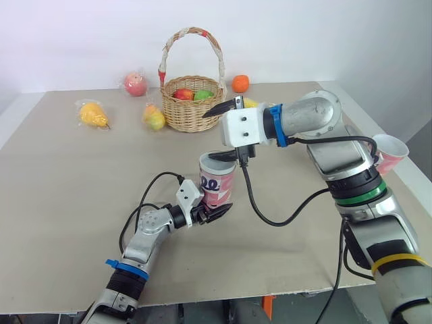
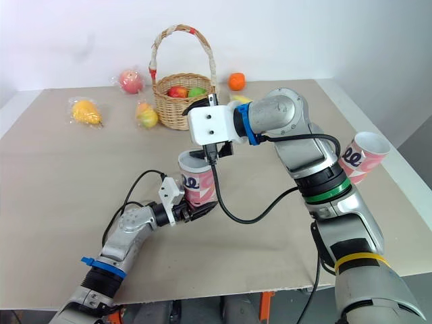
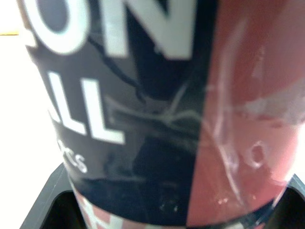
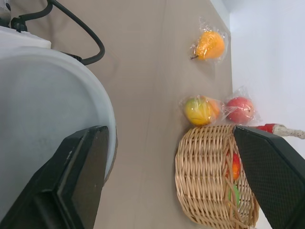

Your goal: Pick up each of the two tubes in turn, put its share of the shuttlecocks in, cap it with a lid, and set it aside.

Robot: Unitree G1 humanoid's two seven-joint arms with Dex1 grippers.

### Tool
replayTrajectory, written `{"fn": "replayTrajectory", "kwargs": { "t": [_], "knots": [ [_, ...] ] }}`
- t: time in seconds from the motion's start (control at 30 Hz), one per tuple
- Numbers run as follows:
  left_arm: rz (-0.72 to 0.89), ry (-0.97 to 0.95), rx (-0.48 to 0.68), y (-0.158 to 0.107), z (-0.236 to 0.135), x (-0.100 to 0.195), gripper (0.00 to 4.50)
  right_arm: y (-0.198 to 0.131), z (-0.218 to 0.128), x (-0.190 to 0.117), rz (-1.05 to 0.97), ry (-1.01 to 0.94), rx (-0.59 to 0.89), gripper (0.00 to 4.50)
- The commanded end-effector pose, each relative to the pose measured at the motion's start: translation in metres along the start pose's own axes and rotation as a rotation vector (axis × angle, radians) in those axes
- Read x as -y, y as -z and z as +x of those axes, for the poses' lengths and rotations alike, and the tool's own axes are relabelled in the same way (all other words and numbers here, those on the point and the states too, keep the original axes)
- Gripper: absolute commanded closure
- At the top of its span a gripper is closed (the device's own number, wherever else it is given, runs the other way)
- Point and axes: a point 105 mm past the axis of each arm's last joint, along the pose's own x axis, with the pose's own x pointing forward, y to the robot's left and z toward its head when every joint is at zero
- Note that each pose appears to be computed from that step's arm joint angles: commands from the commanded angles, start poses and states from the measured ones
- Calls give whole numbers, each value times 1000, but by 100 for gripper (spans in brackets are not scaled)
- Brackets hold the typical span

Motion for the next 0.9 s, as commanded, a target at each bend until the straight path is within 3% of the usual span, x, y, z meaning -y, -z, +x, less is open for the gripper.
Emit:
{"fn": "replayTrajectory", "kwargs": {
  "t": [0.03,0.4,0.5,0.63,0.7,0.73,0.9],
  "knots": [
    [-22,19,-39,12,0,7,127,-4,-2,1,37,-9,22,4],
    [-22,20,-39,12,1,6,127,-17,-22,23,82,-17,102,4],
    [-23,19,-38,12,1,6,127,-18,-29,29,80,-28,113,87],
    [-23,18,-39,13,1,6,127,-27,-37,24,81,-151,163,298],
    [-23,18,-39,13,1,6,127,-28,-37,17,80,-226,171,376],
    [-22,18,-39,12,1,5,127,-27,-36,13,80,-266,164,442],
    [-20,16,-37,12,1,5,127,-26,-34,0,84,-384,165,442]
  ]
}}
